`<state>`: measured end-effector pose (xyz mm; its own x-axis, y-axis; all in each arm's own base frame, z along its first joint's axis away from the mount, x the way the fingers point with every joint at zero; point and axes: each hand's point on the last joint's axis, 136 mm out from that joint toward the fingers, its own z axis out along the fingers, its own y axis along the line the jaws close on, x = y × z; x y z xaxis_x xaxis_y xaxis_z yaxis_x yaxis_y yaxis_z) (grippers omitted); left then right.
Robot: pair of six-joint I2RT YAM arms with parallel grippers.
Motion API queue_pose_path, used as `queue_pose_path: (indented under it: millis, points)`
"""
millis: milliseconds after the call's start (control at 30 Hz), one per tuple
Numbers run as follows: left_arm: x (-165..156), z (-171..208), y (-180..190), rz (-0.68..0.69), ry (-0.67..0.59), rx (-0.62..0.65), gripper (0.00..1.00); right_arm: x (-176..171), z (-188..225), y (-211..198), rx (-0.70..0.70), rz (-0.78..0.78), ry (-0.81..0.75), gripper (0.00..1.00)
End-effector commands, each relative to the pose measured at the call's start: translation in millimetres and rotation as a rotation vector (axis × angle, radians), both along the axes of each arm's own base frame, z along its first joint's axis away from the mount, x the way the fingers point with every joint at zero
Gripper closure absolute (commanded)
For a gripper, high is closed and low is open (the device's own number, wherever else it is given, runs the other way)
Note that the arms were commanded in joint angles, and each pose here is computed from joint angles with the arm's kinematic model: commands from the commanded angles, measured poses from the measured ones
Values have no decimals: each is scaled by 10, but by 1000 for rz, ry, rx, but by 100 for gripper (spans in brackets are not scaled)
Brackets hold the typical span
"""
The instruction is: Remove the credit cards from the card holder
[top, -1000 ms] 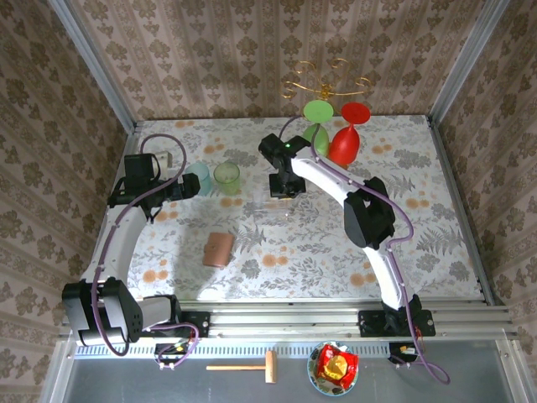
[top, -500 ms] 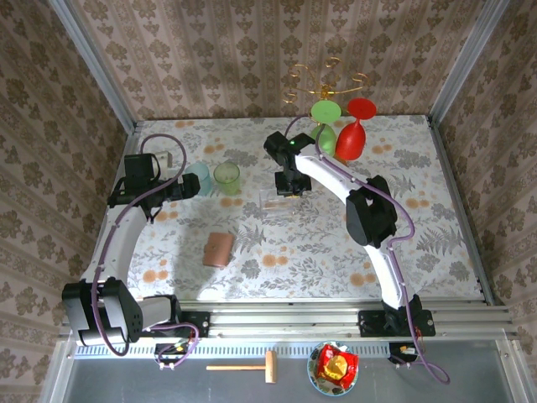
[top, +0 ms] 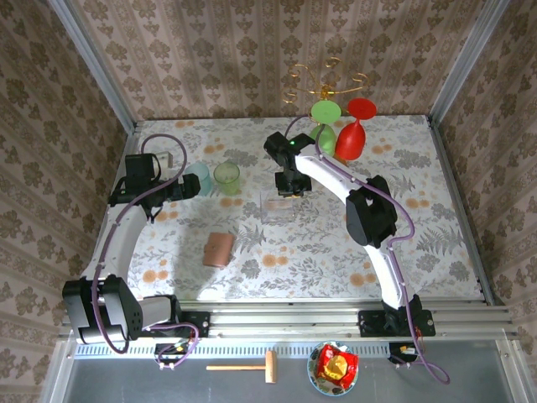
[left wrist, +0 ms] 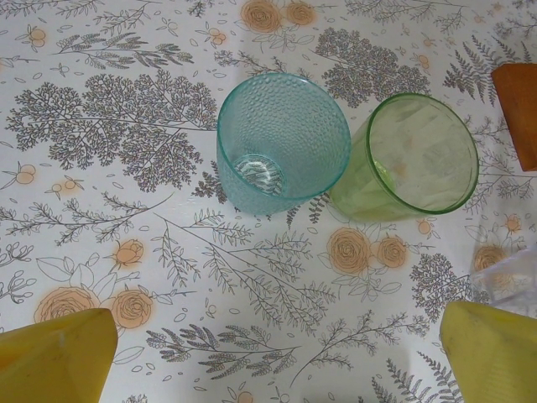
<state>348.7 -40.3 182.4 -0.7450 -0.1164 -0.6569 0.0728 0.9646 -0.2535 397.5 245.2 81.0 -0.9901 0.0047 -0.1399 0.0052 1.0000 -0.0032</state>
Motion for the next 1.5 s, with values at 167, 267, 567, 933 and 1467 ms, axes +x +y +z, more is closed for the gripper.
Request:
queue_pose_path:
  millis: [167, 267, 567, 933, 1467]
  points:
    - [15, 15, 27, 4, -3, -9, 0, -19, 16, -115, -40, -27, -1, 86]
    - [17, 19, 35, 6, -4, -8, 0, -25, 66, -116, -35, -30, -11, 85]
    - [17, 19, 30, 6, -3, -12, 0, -210, 386, 13, 7, 19, -64, 86]
    - [-5, -39, -72, 3, 20, -44, 0, -720, 514, 370, 221, 160, -8, 84]
    - [-812, -732, -640, -68, 294, 25, 2, -1407, 468, 680, 573, 243, 59, 74]
